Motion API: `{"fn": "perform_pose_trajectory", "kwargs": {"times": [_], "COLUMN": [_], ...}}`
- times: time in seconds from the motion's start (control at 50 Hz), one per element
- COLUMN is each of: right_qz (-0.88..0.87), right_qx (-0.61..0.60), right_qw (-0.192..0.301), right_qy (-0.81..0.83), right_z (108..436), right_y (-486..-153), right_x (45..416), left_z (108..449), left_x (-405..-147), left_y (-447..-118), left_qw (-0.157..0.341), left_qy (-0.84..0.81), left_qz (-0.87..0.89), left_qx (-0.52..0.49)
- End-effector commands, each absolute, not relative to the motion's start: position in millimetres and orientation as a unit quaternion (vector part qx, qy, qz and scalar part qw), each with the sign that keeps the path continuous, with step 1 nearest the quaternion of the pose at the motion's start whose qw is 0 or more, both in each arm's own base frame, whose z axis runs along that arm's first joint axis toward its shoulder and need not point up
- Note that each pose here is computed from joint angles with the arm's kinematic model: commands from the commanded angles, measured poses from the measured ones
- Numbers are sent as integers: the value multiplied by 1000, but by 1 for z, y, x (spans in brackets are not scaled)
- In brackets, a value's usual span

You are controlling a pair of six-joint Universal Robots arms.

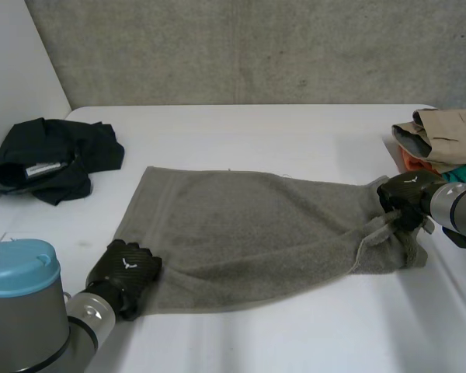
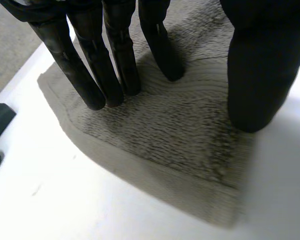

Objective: Fold the laundry.

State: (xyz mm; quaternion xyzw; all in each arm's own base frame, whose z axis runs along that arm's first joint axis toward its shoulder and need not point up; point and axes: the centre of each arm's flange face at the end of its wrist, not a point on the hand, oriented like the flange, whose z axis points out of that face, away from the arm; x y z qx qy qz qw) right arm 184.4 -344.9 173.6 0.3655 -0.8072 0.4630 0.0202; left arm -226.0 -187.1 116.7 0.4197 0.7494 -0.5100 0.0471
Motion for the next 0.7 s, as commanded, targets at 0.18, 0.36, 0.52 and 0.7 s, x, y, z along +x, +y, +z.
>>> {"fn": "perform_pose_trajectory", "kwargs": {"times": [0.18,0.36,0.52,0.7], "right_qz": [466,464,467,480], "right_qx": [367,371,368,372], "right_qw": [14,13,13,13], "right_qy": [-805,-805,-804,-794], "right_z": [175,174,178,228], "right_y": [-341,-340,-339,-328], "right_x": [186,187,187,181], "left_z": [113,111,110,174], "left_x": [-227,-232,-234,-223], "left_y": [-212,-224,-242,-236], "left_qw": [80,88,91,104], "left_qy": [717,703,698,679], "left_qz": [-557,-576,-585,-618], "left_qx": [412,407,402,382]}}
